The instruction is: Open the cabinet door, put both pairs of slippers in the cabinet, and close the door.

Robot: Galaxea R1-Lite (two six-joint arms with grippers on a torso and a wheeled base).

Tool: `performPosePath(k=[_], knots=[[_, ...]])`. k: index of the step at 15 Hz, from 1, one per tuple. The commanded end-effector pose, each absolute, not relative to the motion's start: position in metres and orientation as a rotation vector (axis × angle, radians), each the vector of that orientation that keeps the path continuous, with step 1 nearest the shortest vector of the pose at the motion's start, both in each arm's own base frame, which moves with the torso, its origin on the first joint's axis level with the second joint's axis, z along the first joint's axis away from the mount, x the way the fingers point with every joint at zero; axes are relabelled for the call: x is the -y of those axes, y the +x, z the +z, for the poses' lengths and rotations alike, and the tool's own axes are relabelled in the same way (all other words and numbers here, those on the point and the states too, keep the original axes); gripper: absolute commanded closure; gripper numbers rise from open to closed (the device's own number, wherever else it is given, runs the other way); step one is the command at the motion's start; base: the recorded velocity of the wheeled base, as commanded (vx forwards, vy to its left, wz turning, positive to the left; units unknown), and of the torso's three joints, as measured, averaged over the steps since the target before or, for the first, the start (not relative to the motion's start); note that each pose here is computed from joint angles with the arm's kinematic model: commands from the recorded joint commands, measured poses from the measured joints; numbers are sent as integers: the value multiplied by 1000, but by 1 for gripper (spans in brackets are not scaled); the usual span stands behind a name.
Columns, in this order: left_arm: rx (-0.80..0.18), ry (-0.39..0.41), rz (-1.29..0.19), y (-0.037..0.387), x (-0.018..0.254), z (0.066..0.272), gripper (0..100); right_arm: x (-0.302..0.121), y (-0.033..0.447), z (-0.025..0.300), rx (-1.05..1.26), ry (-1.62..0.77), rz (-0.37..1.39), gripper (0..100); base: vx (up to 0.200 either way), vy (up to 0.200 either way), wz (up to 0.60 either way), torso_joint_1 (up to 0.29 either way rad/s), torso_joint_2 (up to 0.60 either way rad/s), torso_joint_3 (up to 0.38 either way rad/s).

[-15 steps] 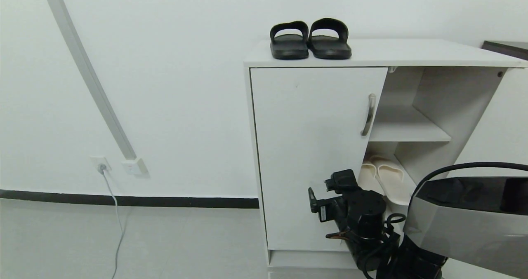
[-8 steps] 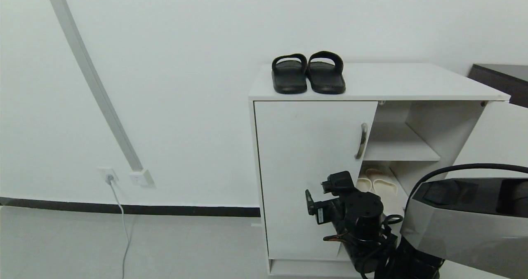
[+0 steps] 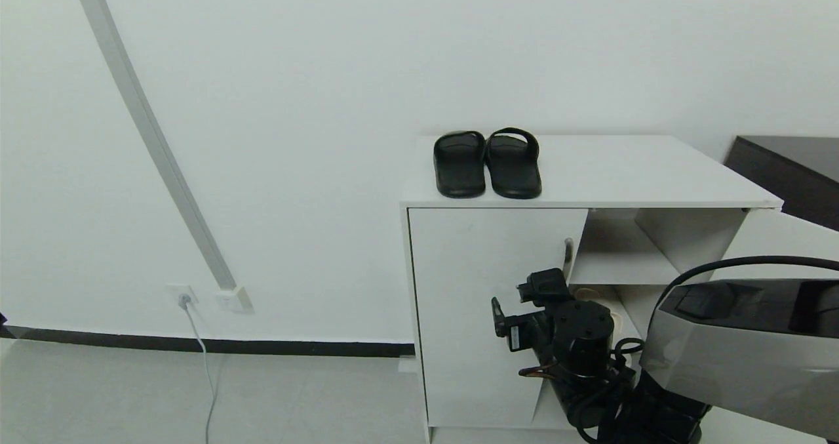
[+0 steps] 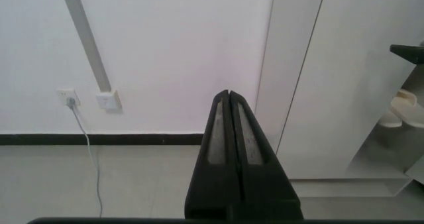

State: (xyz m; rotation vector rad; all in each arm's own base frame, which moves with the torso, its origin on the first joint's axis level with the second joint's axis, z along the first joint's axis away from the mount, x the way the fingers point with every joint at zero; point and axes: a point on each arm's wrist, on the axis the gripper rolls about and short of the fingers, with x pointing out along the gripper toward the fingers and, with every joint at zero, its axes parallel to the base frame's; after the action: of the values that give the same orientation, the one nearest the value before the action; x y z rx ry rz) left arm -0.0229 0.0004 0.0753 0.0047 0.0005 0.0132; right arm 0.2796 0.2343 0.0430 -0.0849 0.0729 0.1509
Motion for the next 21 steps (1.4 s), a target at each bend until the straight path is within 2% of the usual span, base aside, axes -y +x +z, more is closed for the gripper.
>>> performPosePath(k=[1, 14, 21], knots=[[-2, 5, 12, -23, 0, 75, 100, -234, 279, 44, -71, -84, 151, 0, 0, 0, 0, 203, -515, -320], [-2, 5, 12, -23, 0, 75, 100, -232, 280, 49, -51, -79, 145, 0, 0, 0, 0, 234, -557, -325], [-2, 5, 12, -23, 0, 75, 100, -231, 282, 55, -30, -84, 148, 0, 0, 0, 0, 184, -400, -215]])
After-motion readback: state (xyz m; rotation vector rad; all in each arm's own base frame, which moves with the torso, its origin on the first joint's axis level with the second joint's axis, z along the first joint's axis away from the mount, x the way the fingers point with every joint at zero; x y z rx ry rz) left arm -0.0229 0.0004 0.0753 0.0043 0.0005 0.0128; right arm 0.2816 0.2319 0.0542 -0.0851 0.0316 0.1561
